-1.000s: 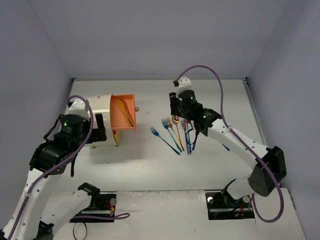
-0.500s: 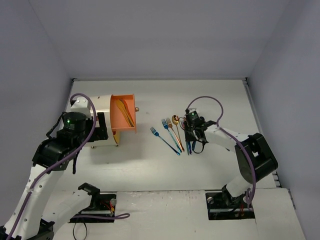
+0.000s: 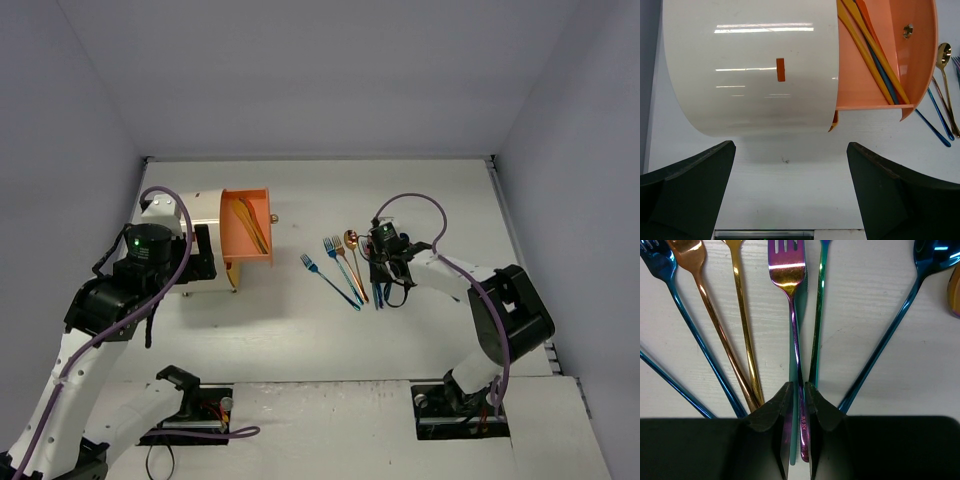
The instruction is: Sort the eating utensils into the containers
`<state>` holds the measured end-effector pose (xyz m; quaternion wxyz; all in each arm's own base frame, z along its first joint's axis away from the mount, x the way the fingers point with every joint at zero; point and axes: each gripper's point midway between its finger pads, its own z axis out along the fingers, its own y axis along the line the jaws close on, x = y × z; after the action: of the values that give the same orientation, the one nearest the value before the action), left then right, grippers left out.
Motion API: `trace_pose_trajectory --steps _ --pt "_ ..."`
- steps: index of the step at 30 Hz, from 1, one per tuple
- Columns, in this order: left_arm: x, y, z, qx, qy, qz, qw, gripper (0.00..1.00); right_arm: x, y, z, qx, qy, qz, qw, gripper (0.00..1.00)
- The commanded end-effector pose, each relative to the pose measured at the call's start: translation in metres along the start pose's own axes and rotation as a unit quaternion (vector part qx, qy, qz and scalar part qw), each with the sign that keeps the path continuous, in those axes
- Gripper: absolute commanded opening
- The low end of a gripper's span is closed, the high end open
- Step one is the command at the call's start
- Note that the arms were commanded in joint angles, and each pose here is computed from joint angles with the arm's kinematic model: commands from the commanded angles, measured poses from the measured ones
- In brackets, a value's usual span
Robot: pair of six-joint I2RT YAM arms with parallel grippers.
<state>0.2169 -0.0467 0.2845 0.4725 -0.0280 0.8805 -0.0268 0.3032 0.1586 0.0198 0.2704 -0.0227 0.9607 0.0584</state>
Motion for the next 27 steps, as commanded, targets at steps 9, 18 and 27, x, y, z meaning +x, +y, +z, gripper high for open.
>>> trace_pose_trajectory --steps 9,18,27 --pt "-0.018 -0.005 -0.001 0.01 -0.029 -0.01 0.999 0.93 -0.004 0.014 0.0 -0.012 -0.013 0.002 1.0 0.11" --pt "-0.017 -0.005 0.0 0.01 -0.028 -0.009 1.0 0.93 0.008 0.007 0.008 0.012 0.0 0.017 1.0 0.11" --pt "-0.016 -0.004 0.0 0.009 -0.027 -0.007 1.0 0.93 0.023 -0.006 0.019 0.048 0.02 0.023 0.998 0.14"
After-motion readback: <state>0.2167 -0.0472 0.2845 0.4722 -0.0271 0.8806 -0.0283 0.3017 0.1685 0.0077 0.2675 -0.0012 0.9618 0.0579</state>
